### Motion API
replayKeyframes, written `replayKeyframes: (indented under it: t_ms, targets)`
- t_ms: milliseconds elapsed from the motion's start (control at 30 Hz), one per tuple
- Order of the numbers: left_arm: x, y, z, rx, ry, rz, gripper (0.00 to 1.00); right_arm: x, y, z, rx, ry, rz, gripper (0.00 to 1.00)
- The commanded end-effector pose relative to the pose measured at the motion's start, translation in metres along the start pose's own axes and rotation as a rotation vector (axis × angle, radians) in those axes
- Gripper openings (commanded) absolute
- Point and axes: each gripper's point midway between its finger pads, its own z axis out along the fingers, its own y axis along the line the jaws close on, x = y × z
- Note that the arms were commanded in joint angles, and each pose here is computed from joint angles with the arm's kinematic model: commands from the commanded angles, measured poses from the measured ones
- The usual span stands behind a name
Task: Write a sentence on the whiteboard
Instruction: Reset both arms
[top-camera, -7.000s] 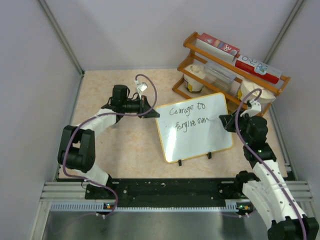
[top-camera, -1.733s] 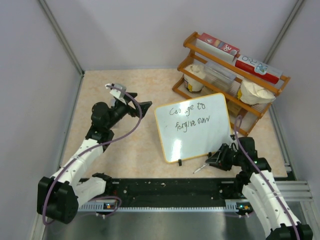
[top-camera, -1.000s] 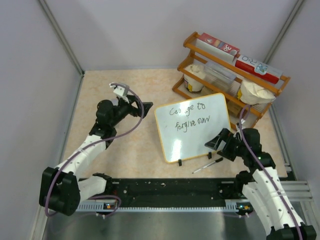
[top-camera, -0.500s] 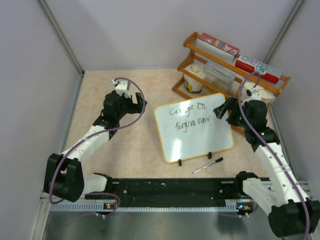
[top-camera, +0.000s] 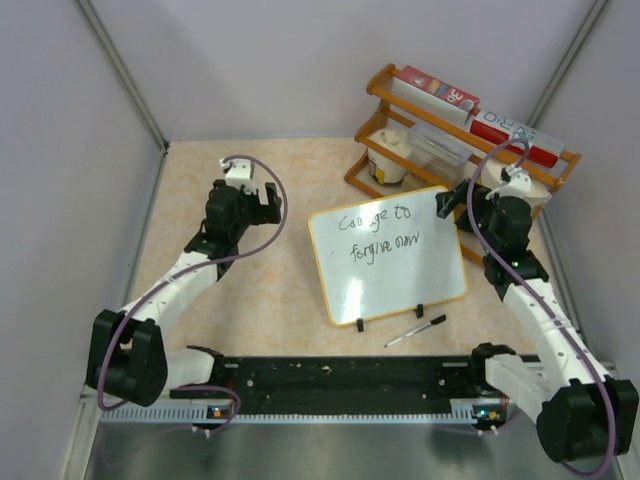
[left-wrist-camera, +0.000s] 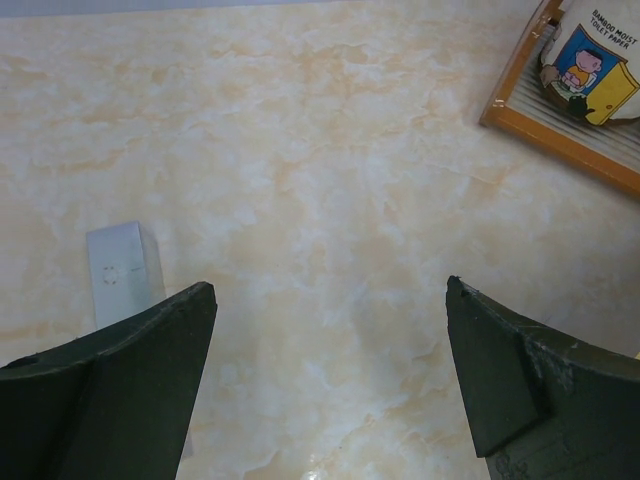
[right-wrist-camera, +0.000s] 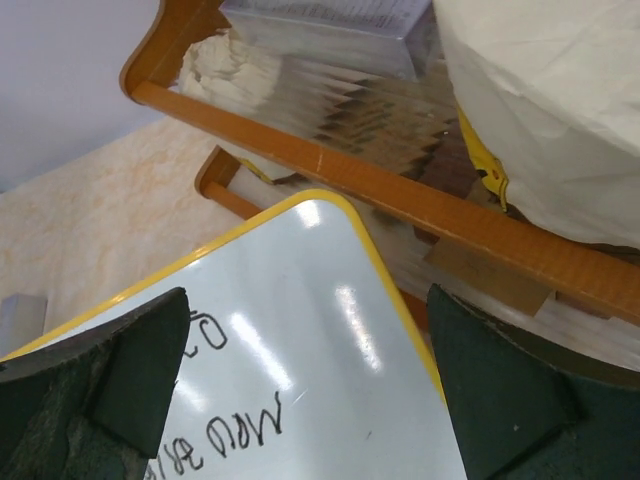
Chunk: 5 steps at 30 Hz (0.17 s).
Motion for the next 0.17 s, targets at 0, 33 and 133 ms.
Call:
replayKeyframes:
  t_ms: [0, 33, 133]
  targets:
    - [-0.025, -0.002, -0.012, 0.02, -0.064, 0.059, 0.99, -0.037, -0.008, 0.0, 0.033, -0.232, -0.019, 0.99]
    - [-0.025, -0.005, -0.013, 0.035, -0.064, 0.064, 0.99, -0.039, -0.012, -0.002, 0.046, -0.26, -0.047, 0.99]
    - [-0.021, -0.009, -0.017, 0.065, -0.062, 0.082, 0.99, -0.034, -0.031, -0.002, 0.096, -0.32, -0.119, 0.99]
